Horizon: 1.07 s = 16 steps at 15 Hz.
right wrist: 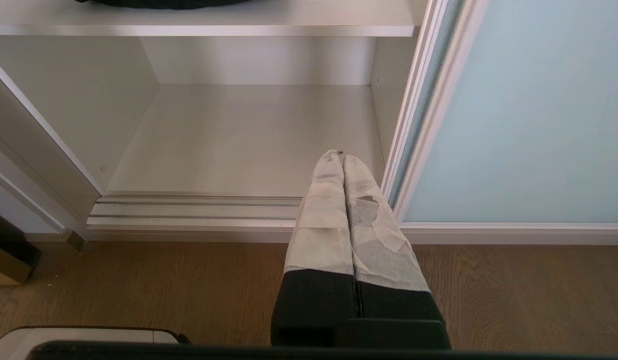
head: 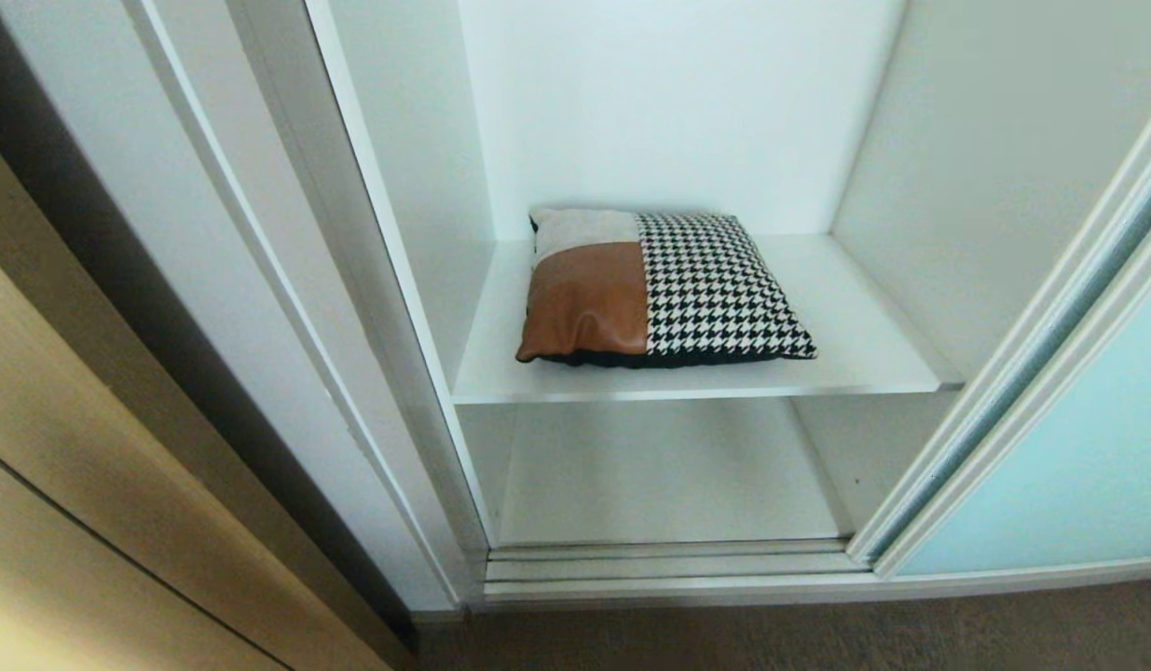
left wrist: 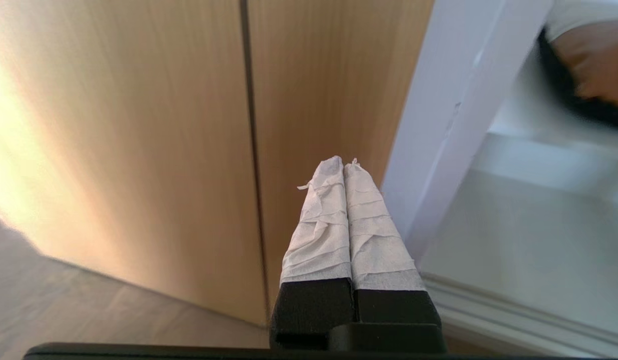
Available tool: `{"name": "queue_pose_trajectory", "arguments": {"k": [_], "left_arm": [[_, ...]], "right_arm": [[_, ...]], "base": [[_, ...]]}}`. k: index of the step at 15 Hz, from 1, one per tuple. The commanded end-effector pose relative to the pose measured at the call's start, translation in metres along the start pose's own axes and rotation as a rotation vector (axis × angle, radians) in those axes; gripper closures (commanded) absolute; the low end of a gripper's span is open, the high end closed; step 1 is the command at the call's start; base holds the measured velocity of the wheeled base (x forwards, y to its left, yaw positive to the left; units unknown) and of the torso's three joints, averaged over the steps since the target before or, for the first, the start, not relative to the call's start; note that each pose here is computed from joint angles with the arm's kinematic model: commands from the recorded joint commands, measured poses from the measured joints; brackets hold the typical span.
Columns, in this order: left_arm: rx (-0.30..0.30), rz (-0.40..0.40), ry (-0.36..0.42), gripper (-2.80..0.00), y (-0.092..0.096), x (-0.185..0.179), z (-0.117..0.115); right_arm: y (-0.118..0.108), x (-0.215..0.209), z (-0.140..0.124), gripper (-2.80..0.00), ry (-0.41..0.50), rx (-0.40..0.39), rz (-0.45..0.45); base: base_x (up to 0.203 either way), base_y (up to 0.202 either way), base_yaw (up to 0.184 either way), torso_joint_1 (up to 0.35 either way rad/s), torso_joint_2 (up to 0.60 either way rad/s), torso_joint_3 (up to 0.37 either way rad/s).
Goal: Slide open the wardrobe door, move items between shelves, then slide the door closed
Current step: Open the door
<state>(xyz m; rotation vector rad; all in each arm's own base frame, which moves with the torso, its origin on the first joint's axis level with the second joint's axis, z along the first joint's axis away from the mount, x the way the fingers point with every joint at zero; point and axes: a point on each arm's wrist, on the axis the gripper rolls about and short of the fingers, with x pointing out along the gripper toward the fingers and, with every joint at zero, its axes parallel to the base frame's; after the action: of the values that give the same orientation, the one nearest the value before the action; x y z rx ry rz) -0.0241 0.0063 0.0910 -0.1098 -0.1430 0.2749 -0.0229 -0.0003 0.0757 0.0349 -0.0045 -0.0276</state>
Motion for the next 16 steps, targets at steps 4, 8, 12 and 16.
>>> {"name": "queue_pose_trajectory", "arguments": {"k": [4, 8, 12, 16], "left_arm": [[0.105, -0.2, 0.022, 0.0, -0.004, -0.001, -0.004], [0.308, -0.282, 0.059, 0.0, -0.005, -0.002, -0.01], [0.216, -0.277, 0.066, 0.0, -0.005, -0.002, -0.01], [0.103, -0.268, 0.148, 0.0, -0.004, -0.002, -0.016]], "right_arm": [[0.0, 0.0, 0.0, 0.0, 0.002, 0.002, 0.0], [0.0, 0.0, 0.0, 0.0, 0.003, 0.002, 0.001], [0.0, 0.0, 0.0, 0.0, 0.002, 0.001, 0.0], [0.0, 0.0, 0.0, 0.0, 0.003, 0.002, 0.0]], "base": [[0.0, 0.0, 0.0, 0.0, 0.0, 0.0], [0.0, 0.0, 0.0, 0.0, 0.0, 0.0], [0.0, 0.0, 0.0, 0.0, 0.0, 0.0], [0.0, 0.0, 0.0, 0.0, 0.0, 0.0]]}}
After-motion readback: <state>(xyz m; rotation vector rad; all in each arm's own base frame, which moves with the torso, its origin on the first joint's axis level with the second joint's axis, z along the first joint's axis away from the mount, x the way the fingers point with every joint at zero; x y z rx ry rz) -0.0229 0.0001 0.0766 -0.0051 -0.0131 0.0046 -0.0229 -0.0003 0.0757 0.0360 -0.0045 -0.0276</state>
